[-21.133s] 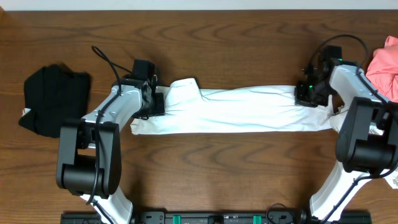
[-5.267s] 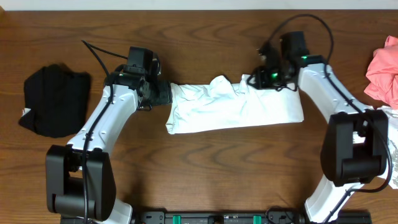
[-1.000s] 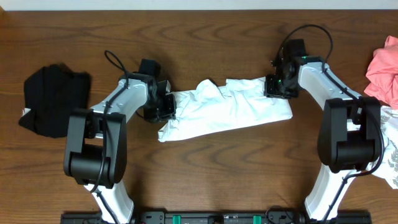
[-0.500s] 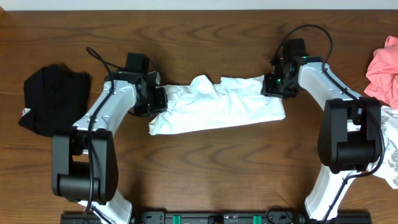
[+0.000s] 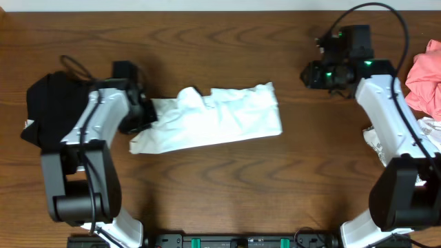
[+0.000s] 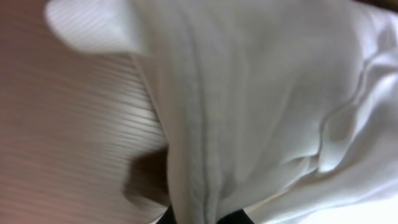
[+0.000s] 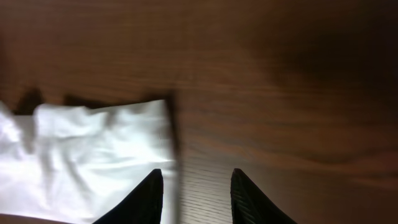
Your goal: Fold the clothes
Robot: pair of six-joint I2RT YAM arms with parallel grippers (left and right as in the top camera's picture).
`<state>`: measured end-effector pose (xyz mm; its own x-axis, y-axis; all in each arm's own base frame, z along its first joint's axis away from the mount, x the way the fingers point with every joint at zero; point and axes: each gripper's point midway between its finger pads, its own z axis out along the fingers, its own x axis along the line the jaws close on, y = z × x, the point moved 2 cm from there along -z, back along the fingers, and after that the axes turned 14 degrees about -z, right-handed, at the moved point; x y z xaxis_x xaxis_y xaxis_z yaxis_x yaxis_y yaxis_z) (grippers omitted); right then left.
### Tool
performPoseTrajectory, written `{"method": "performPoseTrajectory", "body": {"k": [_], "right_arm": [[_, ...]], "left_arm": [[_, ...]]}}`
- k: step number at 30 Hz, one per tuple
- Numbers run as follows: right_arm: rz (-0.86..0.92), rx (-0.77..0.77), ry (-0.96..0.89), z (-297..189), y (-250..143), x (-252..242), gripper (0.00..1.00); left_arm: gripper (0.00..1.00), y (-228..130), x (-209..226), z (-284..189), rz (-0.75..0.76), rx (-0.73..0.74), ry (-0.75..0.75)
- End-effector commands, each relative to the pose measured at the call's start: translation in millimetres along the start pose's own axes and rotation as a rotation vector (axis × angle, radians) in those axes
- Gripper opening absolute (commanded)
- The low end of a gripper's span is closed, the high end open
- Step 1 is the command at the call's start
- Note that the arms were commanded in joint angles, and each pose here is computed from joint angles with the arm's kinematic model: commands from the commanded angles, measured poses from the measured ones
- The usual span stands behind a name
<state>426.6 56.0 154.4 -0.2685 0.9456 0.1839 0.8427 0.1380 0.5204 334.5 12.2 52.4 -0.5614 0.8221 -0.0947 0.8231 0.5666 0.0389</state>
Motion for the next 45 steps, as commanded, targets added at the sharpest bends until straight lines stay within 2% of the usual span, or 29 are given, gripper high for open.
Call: {"method": "performPoseTrajectory", "body": {"k": [1,7,12,15,20,26,35,45], "right_arm": [[0.025,-0.029,-0.024,-17.7,2.9,-15.8,0.34],[0.088,0.004,-0.049,-25.0,-9.4,-36.4,0.33],[0.112,0.011,-0.060,-27.9,-13.4,-45.6,0.33],[0.114,0.011,-0.062,-28.4,-13.7,-47.0,0.33],[0.115,0.013,-0.061,-28.3,-14.2,-46.9,0.33],[0.120,0.027,-0.058,-28.3,-17.4,-46.0,0.33],[0.119,0.039,-0.055,-28.2,-20.0,-44.9,0.33],[0.126,0.061,-0.051,-28.4,-24.9,-43.6,0.33]], "left_arm": [[0.06,22.6,22.3,-11.7,-0.055,-0.056,0.023],[0.06,44.8,52.1,-23.8,-0.156,-0.106,0.017],[0.06,68.5,63.2,-56.5,-0.206,-0.209,-0.013],[0.06,80.4,65.1,-79.3,-0.222,-0.274,-0.038],[0.06,79.9,54.2,-94.3,-0.208,-0.311,-0.064],[0.06,60.4,7.6,-92.6,-0.093,-0.292,-0.097],[0.06,7.4,-81.1,-87.7,0.136,-0.271,-0.154],[0.06,-33.0,-138.2,-75.7,0.300,-0.272,-0.193]]}}
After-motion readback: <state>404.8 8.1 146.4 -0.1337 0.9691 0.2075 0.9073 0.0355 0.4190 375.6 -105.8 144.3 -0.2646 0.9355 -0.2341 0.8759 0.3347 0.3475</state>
